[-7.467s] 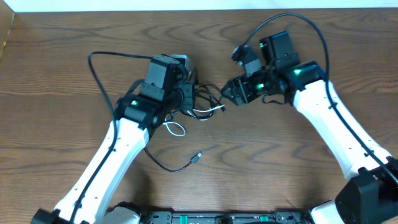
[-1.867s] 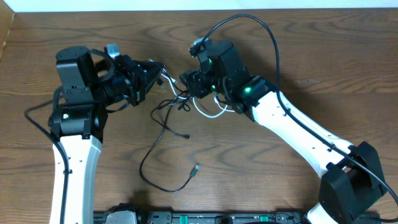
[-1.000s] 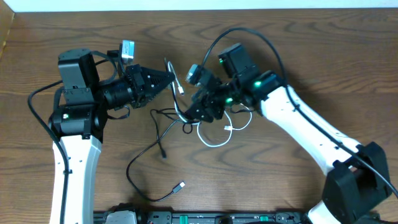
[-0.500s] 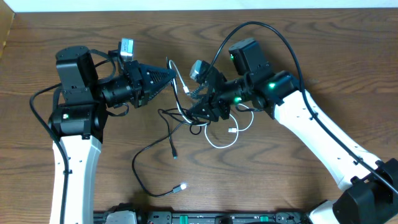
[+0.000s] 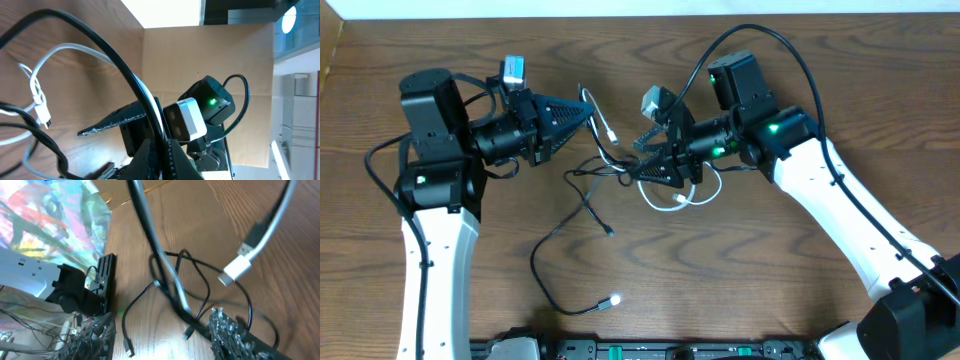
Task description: Untangle cables
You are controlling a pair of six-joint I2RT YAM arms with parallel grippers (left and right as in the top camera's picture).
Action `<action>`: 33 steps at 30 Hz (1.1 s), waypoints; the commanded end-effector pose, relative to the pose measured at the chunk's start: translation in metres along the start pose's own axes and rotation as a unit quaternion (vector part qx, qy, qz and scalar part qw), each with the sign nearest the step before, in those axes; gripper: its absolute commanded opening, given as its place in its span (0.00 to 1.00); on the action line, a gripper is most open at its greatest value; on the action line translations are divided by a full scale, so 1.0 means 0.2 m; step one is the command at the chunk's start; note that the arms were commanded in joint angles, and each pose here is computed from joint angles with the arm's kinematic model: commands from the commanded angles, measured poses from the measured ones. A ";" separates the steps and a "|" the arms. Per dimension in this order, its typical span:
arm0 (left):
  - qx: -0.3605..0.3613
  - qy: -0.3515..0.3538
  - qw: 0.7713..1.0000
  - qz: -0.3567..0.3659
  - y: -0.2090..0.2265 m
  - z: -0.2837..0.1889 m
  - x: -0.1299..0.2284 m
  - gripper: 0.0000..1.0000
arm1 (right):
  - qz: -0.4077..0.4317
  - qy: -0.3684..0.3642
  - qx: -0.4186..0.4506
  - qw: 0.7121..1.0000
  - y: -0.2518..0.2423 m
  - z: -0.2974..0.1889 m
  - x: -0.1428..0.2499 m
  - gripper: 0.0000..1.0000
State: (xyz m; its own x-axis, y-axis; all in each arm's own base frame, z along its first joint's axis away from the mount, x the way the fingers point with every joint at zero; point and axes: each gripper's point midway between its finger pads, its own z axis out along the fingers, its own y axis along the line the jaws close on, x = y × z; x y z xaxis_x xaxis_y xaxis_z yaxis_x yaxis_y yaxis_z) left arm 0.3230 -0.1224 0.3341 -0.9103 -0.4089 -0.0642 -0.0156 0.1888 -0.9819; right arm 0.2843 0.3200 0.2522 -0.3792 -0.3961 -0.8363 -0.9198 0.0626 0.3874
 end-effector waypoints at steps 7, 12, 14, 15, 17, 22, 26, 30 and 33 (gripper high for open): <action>0.022 0.024 0.999 -0.001 -0.08 -0.01 0.03 0.07 | -0.038 0.040 0.013 0.998 0.02 0.15 0.06 0.55; 0.026 0.031 0.999 -0.002 -0.09 -0.01 0.04 0.07 | -0.046 0.063 0.062 0.995 -0.08 0.20 0.10 0.41; 0.027 0.032 0.999 -0.002 -0.09 -0.01 0.05 0.08 | -0.051 0.064 0.075 0.994 -0.11 0.20 0.10 0.35; 0.027 0.032 0.999 -0.002 -0.09 -0.01 0.04 0.07 | -0.053 0.062 0.077 0.994 -0.11 0.20 0.09 0.31; 0.026 0.031 0.999 -0.002 -0.09 -0.01 0.04 0.08 | -0.045 0.056 0.081 0.994 -0.13 0.19 0.08 0.22; 0.014 0.010 1.000 0.027 -0.06 -0.01 0.01 0.08 | 0.020 0.047 0.096 0.994 -0.17 0.14 0.08 0.01; -0.017 -0.032 0.997 0.062 -0.01 -0.01 -0.07 0.34 | 0.084 0.042 0.108 0.990 -0.21 0.10 0.10 0.01; -0.077 -0.075 0.990 0.088 0.11 -0.03 -0.13 0.73 | 0.193 0.024 0.155 0.969 -0.32 0.01 0.11 0.01; -0.140 -0.100 0.983 0.067 0.24 -0.06 -0.15 0.74 | 0.308 0.001 0.221 0.925 -0.44 -0.10 0.15 0.01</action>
State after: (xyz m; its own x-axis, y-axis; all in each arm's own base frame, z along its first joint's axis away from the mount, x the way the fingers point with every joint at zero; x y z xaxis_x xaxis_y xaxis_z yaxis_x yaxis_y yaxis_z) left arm 0.3327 -0.1092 0.3052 -0.8671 -0.4800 -0.1331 -0.0386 0.3312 -0.9428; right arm 0.3314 0.3090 0.2047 -0.6592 -0.3698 -0.6548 -0.7423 0.4591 0.4881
